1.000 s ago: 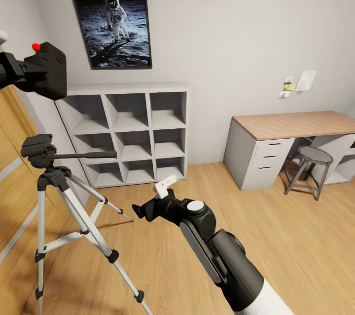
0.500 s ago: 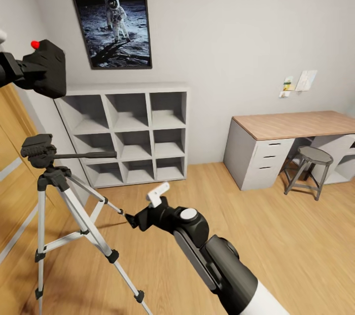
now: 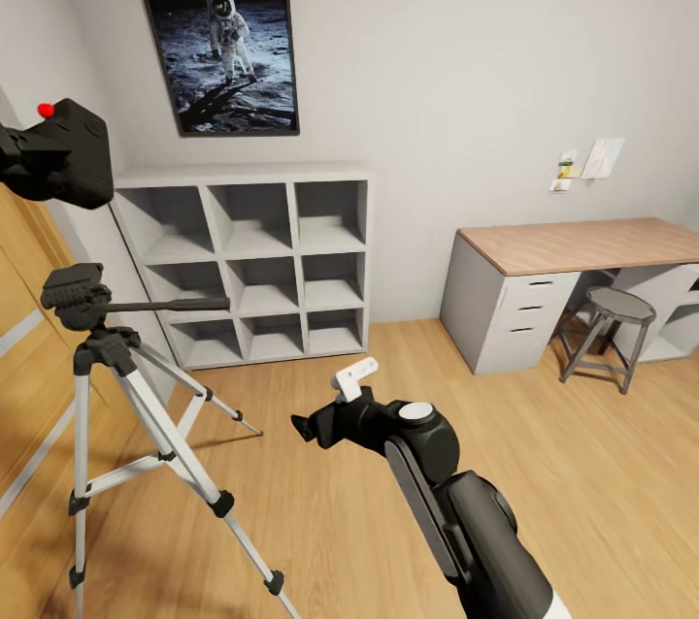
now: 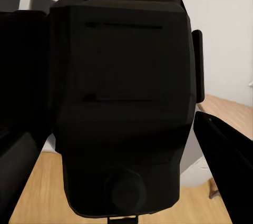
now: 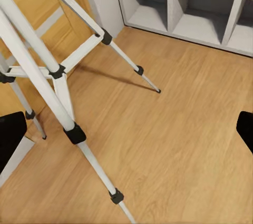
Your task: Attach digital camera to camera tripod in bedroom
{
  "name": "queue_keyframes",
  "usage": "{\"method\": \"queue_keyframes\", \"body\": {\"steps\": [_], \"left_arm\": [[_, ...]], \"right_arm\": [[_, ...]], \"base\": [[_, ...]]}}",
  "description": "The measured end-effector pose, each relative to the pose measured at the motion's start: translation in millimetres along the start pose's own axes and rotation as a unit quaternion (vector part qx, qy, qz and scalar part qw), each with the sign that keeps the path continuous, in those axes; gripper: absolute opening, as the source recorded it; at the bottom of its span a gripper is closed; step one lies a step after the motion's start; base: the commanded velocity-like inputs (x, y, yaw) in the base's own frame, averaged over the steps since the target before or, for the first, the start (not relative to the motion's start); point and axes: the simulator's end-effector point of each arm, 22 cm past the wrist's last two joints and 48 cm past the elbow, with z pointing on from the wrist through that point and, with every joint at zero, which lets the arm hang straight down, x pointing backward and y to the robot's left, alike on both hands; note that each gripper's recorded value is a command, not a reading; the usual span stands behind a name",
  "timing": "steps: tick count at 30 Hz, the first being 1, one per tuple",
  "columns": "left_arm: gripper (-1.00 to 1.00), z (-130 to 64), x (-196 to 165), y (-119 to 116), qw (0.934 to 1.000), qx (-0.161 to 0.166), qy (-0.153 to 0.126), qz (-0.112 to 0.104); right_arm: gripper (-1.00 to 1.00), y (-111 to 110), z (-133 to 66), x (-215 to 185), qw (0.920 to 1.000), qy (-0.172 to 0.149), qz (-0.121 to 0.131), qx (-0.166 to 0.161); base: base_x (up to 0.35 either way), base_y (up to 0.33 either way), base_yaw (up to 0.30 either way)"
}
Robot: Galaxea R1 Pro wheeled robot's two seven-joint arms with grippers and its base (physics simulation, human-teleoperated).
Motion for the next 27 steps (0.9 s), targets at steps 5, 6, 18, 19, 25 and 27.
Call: {"method": "queue_keyframes", "body": {"steps": [5, 6, 18, 19, 25, 27], "left_arm": [[-1.0, 0.5, 1, 0, 1.0, 0.0, 0.002, 0.0], [-1.0, 0.5, 2, 0, 1.0, 0.0, 0.002, 0.0], [-1.0, 2.0, 4, -1, 1.0, 0.001, 0.004, -0.001], [-1.0, 2.3, 4, -1, 1.0, 0.001, 0.004, -0.001], [-1.0, 8.3, 13, -2, 0.9999, -0.001, 0.016, 0.004], [-1.0, 8.6, 14, -2, 0.9999, -0.001, 0.016, 0.005]], "right_arm": [[1.0, 0, -0.2, 0, 1.0, 0.001, 0.0, 0.0], [1.0, 0, -0.3, 0, 1.0, 0.001, 0.0, 0.0], [1.0, -1, -0.4, 0, 1.0, 0.001, 0.001, 0.001], [1.0, -1, -0.4, 0, 1.0, 0.001, 0.001, 0.0], [1.0, 1, 0.3, 1, 1.0, 0.002, 0.002, -0.003], [1.0, 2, 0.8, 2, 1.0, 0.002, 0.002, -0.004]], "base": [[0.0, 0.0, 0.114], [0.0, 0.0, 0.199], [0.0, 0.0, 0.248], [0.0, 0.0, 0.283], [0.0, 0.0, 0.247], [0.0, 0.0, 0.108]]}}
